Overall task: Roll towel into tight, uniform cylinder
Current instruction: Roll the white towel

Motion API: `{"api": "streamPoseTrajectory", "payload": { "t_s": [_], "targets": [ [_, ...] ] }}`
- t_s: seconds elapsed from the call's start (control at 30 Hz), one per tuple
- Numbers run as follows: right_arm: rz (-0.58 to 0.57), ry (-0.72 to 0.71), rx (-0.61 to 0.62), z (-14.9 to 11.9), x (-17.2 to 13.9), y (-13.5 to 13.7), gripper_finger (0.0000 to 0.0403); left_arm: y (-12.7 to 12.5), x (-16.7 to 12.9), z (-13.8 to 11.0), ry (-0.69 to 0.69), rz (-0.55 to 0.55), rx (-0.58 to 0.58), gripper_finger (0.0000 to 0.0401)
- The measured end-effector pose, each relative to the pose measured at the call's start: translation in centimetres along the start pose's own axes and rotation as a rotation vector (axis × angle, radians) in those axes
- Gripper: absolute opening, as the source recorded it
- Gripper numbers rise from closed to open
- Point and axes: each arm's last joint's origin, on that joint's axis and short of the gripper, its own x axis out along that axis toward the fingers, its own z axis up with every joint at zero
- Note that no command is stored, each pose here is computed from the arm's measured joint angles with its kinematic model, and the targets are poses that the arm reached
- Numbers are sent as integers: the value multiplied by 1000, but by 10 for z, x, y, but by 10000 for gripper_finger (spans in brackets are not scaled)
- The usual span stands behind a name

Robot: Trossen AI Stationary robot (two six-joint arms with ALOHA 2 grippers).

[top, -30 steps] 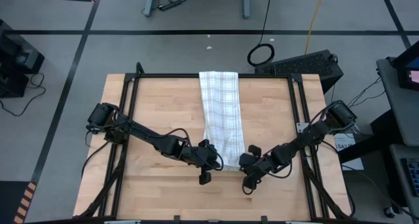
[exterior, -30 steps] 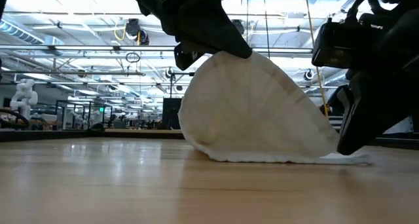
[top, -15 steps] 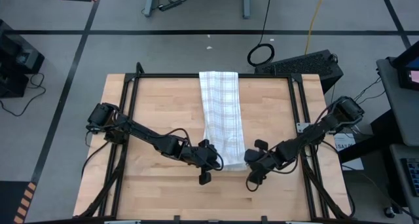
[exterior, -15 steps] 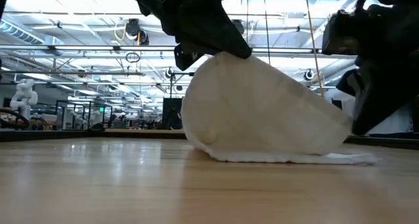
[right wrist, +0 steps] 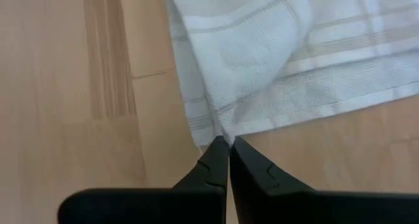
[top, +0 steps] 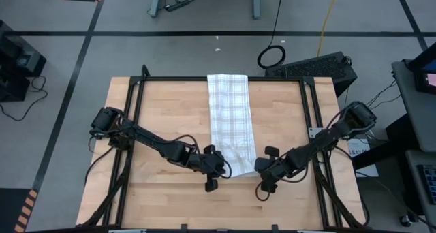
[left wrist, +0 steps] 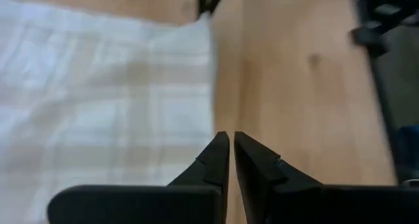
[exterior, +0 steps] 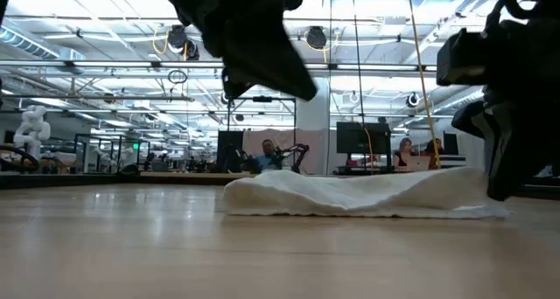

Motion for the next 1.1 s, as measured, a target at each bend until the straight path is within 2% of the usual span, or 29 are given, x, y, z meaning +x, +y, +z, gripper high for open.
{"api": "streamPoseTrajectory", "payload": {
  "t_s": [0.23, 0.37, 0.47, 0.57, 0.7, 0.83, 0.97, 1.03, 1.1],
  "targets": [
    [23, -21, 11, 2, 3, 3, 6, 6, -3, -21, 204, 102, -112, 32],
    [25, -22, 14, 2, 3, 3, 5, -3, -4, -31, 251, 49, -94, 32],
    [11, 25, 23, 1, 1, 2, 2, -11, 1, -41, 233, 24, -85, 32],
    [-11, 45, 24, 2, -3, 3, 2, -9, 5, -56, 217, 59, -135, 32],
    [-6, 43, 19, 2, -3, 4, 1, -6, 8, -62, 163, 67, -226, 32],
    [7, 30, 14, 4, -3, 5, 2, -6, 9, -63, 131, 43, -270, 32],
    [6, 31, 22, 4, -3, 5, 3, -13, 8, -64, 106, 28, -209, 43],
    [8, 29, 25, 4, -3, 5, 3, -23, 5, -63, 56, -5, -138, 63],
    [13, 24, 27, 4, -3, 5, 3, -31, 2, -64, 14, 12, -102, 89]
  ]
}}
